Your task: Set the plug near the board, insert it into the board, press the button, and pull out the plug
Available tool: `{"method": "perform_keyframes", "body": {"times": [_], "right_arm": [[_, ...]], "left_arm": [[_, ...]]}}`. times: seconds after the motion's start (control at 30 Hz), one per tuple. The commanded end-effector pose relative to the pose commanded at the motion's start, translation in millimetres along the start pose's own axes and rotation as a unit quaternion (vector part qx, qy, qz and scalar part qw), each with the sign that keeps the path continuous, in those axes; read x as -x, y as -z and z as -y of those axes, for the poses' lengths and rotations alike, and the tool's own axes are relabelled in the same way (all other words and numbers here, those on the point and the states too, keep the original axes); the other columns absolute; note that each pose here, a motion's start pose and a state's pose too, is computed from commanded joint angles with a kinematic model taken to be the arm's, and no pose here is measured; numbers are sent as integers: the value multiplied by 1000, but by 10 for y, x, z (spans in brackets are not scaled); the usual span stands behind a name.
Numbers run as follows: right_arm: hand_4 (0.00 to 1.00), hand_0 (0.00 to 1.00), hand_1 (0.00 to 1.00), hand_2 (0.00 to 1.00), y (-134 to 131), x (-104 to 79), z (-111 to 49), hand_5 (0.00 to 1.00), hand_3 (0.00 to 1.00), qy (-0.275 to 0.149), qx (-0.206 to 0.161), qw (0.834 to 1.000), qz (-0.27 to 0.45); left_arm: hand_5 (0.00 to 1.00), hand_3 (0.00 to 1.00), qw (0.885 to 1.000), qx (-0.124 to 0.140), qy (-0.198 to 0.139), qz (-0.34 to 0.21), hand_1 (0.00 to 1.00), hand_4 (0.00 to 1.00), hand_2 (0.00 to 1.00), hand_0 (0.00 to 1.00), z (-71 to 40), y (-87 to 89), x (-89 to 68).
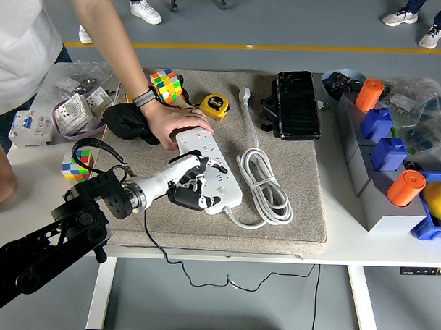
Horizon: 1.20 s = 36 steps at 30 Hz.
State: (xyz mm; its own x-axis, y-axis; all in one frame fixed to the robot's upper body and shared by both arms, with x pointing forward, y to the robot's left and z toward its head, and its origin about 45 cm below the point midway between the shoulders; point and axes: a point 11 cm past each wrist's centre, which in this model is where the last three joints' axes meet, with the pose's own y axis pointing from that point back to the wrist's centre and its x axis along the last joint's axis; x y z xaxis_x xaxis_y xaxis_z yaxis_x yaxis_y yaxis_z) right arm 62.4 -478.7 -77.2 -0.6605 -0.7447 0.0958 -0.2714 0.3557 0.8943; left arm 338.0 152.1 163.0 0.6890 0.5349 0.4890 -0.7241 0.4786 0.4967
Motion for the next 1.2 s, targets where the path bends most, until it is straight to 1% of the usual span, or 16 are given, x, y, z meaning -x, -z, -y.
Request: {"method": "perform_keyframes", "body": {"times": [0.13, 0.17, 0.2, 0.47, 0.83, 0.93, 0.97, 1.2], "right_arm": [[774, 596, 646, 576, 1, 2, 0, 491, 492, 0, 0, 1000, -1], [774, 594, 645, 575, 0, 0, 0, 491, 491, 0, 0, 1000, -2], [774, 594, 645, 575, -1, -4, -1, 491, 491, 0, 0, 1000, -3], [774, 594, 646, 575, 3, -6, -1, 491, 491, 0, 1, 1000, -6], [775, 594, 646, 575, 17, -12, -1, 492, 492, 0, 0, 1000, -10], [775, 594, 646, 575, 12, -13, -2, 492, 492, 0, 0, 1000, -11], [775, 594, 646, 575, 10, -14, -2, 491, 492, 0, 0, 1000, -11], [776, 594, 646, 575, 24, -10, -2, 491, 491, 0, -1, 1000, -10]], "left_arm": [[2, 849, 999, -26, 21, 17, 73, 790, 156, 65, 8, 67, 65], [2, 871, 999, -32, 25, 20, 70, 775, 148, 52, 10, 83, 78], [2, 871, 999, -35, 26, 23, 70, 775, 148, 52, 12, 94, 87], [2, 875, 999, -39, 26, 26, 73, 772, 149, 49, 27, 107, 84], [2, 874, 998, -45, 32, 31, 72, 765, 148, 48, 67, 121, 118], [2, 874, 998, -48, 35, 32, 72, 765, 148, 48, 73, 132, 132], [2, 868, 998, -50, 36, 32, 75, 779, 152, 48, 75, 138, 138], [2, 865, 996, -61, 38, 44, 74, 772, 150, 47, 87, 173, 139]]}}
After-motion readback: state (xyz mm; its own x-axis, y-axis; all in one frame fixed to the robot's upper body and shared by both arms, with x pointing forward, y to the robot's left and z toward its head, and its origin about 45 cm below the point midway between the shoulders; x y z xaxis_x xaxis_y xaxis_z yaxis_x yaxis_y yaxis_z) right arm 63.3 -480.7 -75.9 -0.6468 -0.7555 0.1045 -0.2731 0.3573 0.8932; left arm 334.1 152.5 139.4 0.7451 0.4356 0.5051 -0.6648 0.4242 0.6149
